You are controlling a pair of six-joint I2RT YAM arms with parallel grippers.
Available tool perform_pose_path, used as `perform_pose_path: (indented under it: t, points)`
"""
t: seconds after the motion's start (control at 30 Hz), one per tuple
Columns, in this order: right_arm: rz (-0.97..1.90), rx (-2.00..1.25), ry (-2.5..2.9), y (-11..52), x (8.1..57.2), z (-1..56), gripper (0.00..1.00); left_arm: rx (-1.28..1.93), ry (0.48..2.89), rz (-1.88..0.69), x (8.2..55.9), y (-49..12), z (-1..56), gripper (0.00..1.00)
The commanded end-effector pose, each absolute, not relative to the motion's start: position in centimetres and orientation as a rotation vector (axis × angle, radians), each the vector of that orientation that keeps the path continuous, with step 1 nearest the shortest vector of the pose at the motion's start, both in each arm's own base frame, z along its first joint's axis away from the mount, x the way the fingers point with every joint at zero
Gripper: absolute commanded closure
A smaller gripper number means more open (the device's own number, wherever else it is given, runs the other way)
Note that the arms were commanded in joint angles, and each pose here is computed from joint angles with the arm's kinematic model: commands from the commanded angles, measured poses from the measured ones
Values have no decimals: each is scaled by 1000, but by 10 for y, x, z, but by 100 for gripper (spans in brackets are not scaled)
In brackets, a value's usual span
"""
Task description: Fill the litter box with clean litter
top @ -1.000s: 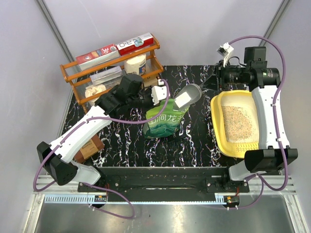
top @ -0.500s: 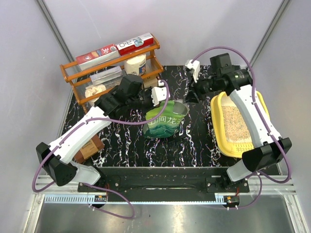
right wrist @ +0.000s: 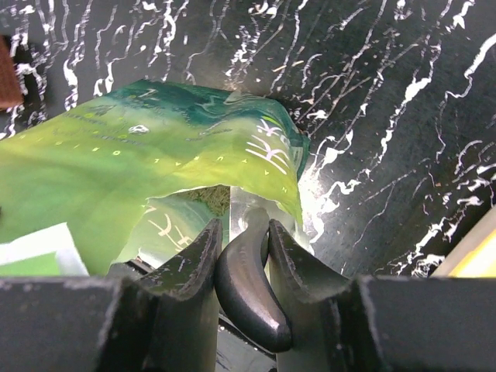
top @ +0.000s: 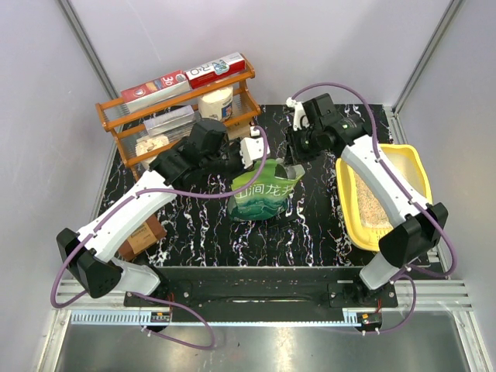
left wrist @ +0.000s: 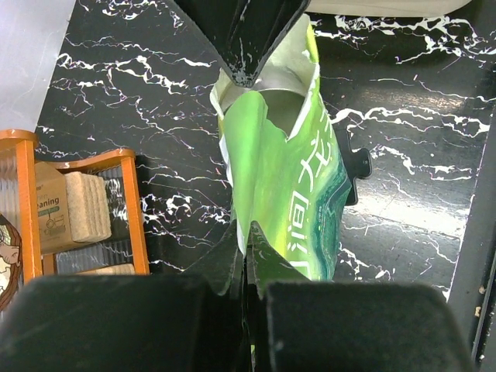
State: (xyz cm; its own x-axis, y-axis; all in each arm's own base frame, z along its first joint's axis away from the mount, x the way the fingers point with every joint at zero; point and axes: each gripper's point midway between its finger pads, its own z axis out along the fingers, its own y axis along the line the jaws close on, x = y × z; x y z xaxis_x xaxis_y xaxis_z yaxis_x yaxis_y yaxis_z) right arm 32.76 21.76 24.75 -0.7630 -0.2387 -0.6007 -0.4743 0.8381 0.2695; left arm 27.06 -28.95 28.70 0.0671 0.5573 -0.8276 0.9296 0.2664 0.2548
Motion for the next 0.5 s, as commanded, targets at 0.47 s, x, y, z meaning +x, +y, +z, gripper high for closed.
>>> perform_pose_path:
  t: [0.47]
  points:
    - [456, -387, 2507, 238, 331, 187, 100, 1292, 1380, -573, 265, -302, 363, 100]
